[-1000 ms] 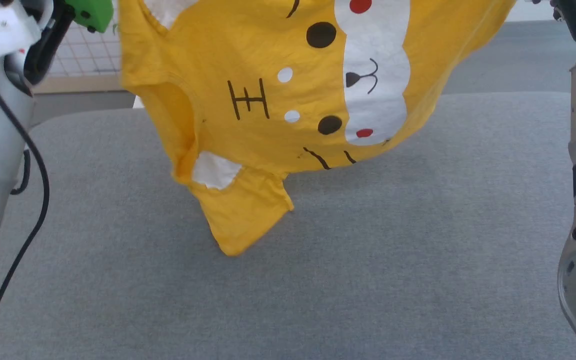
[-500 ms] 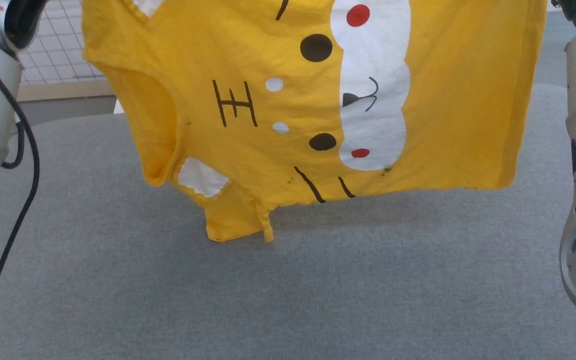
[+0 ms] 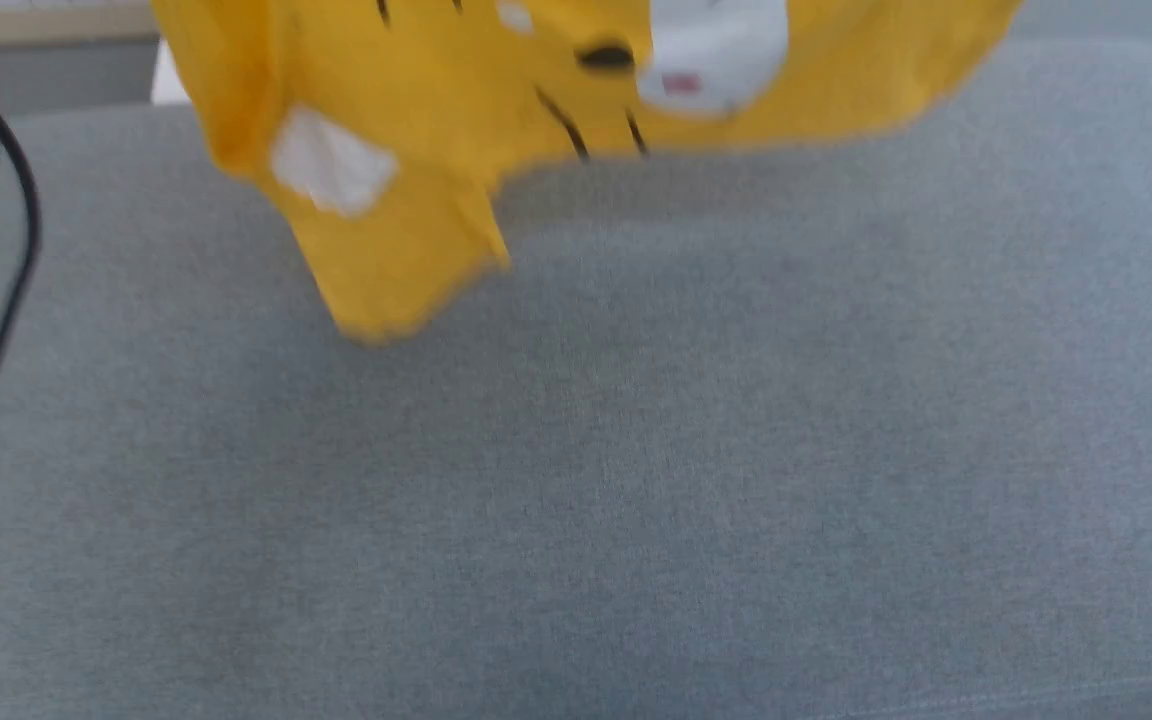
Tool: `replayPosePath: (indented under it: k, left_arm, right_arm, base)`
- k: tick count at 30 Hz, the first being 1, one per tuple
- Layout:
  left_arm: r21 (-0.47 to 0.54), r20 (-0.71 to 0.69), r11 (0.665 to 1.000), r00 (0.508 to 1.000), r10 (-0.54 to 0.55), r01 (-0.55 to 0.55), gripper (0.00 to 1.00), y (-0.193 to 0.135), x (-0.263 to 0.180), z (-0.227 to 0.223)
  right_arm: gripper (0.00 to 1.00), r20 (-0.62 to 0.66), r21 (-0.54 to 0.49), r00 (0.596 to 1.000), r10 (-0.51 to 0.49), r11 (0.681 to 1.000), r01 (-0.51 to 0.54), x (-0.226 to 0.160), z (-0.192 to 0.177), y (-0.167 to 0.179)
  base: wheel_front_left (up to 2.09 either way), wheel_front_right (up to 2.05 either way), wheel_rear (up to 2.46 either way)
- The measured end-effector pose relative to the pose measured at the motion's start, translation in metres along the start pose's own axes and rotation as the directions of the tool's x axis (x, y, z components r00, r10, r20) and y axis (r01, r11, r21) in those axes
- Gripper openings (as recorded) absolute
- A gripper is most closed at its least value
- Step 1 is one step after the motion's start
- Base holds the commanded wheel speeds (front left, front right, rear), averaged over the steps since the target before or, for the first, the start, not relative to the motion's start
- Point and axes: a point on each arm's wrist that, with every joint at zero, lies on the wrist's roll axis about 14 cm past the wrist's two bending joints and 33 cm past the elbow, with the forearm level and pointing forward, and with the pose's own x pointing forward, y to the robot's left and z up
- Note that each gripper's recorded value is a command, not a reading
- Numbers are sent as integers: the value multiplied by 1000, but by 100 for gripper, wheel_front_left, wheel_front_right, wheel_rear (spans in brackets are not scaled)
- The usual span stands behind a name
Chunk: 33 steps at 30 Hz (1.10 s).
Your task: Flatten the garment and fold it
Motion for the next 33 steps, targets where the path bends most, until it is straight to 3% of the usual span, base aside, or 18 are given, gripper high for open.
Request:
replayPosePath:
  k: [5, 9, 17, 25, 27, 30, 33]
  left_arm:
    - [-54, 202, 997, 977, 60, -50, 0, 8, 25, 16]
    - [-99, 272, 993, 959, 83, -57, 0, 13, 37, 2]
    - [-141, 186, 983, 972, 142, -117, 0, 45, 37, -96]
    - [-156, 61, 983, 993, 105, -95, 0, 61, 15, -198]
    - [-155, -55, 987, 998, 32, -40, 0, 50, -22, -255]
    - [-167, -92, 986, 996, -4, -11, 0, 44, -43, -264]
    - [-210, -112, 978, 993, -39, 14, 0, 36, -59, -257]
  right_arm:
    - [0, 96, -48, 995, 7, 999, -2, 29, 0, 10]
    - [0, 117, -78, 992, 38, 997, -29, 49, -21, 26]
    - [0, 102, -185, 990, 99, 980, -79, 82, -88, 59]
    - [0, 57, -344, 985, 166, 929, -137, 102, -166, 71]
    - [0, -64, -381, 971, 231, 893, -238, 93, -234, 86]
    - [0, -117, -339, 959, 259, 897, -284, 79, -258, 95]
    - [0, -103, -268, 957, 270, 919, -288, 73, -256, 99]
  base:
    - [0, 0, 0]
    - [0, 0, 0]
    - [0, 0, 0]
    - [0, 0, 0]
    - [0, 0, 0]
    - [0, 0, 0]
    - [0, 0, 0]
